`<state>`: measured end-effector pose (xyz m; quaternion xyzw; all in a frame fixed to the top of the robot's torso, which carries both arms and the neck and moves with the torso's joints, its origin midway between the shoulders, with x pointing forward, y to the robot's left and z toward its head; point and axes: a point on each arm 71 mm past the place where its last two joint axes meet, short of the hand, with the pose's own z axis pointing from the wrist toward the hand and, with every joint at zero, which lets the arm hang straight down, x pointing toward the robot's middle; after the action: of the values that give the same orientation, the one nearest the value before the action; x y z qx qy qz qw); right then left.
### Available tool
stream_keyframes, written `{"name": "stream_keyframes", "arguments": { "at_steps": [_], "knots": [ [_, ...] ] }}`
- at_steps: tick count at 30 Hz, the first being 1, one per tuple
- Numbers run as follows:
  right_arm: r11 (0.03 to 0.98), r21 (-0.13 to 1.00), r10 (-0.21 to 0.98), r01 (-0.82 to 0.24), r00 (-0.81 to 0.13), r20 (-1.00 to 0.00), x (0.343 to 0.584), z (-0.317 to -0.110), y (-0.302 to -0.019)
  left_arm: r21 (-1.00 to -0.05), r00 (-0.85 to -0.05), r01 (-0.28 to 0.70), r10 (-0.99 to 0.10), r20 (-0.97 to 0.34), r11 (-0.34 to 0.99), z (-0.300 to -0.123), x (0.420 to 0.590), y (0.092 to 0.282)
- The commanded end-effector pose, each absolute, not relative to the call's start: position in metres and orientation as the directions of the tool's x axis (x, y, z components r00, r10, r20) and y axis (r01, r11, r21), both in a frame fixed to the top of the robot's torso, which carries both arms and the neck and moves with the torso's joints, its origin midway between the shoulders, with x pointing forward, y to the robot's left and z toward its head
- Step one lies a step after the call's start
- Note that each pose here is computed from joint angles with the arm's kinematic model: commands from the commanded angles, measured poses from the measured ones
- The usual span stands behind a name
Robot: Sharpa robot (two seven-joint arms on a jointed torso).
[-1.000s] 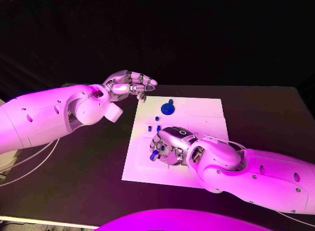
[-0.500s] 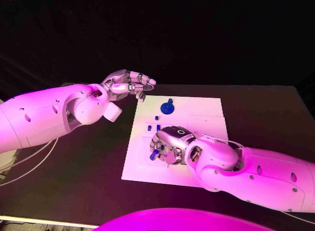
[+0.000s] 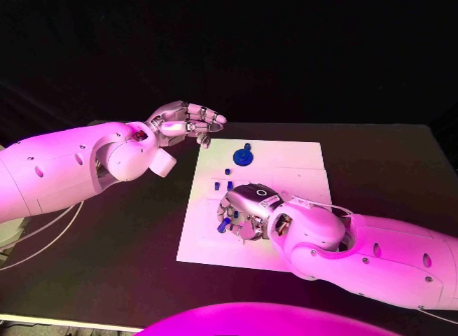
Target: Assemble the parts on the task board
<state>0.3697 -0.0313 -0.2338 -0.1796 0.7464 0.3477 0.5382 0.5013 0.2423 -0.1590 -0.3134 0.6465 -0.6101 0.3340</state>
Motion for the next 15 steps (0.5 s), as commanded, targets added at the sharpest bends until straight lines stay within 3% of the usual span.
{"name": "stream_keyframes", "arguments": {
  "at_steps": [1,15],
  "knots": [
    [0.705,0.301,0.08,-0.643,-0.349,-0.934,0.3682,-0.2372,-0.0329,-0.999,-0.595,0.005,-0.803,-0.045,0.052,-0.1582,0.5004,0.2404],
    [0.706,0.294,0.068,-0.644,-0.352,-0.934,0.3645,-0.2363,-0.0352,-0.999,-0.597,0.002,-0.801,-0.045,0.054,-0.1585,0.5003,0.2404]
  ]
}}
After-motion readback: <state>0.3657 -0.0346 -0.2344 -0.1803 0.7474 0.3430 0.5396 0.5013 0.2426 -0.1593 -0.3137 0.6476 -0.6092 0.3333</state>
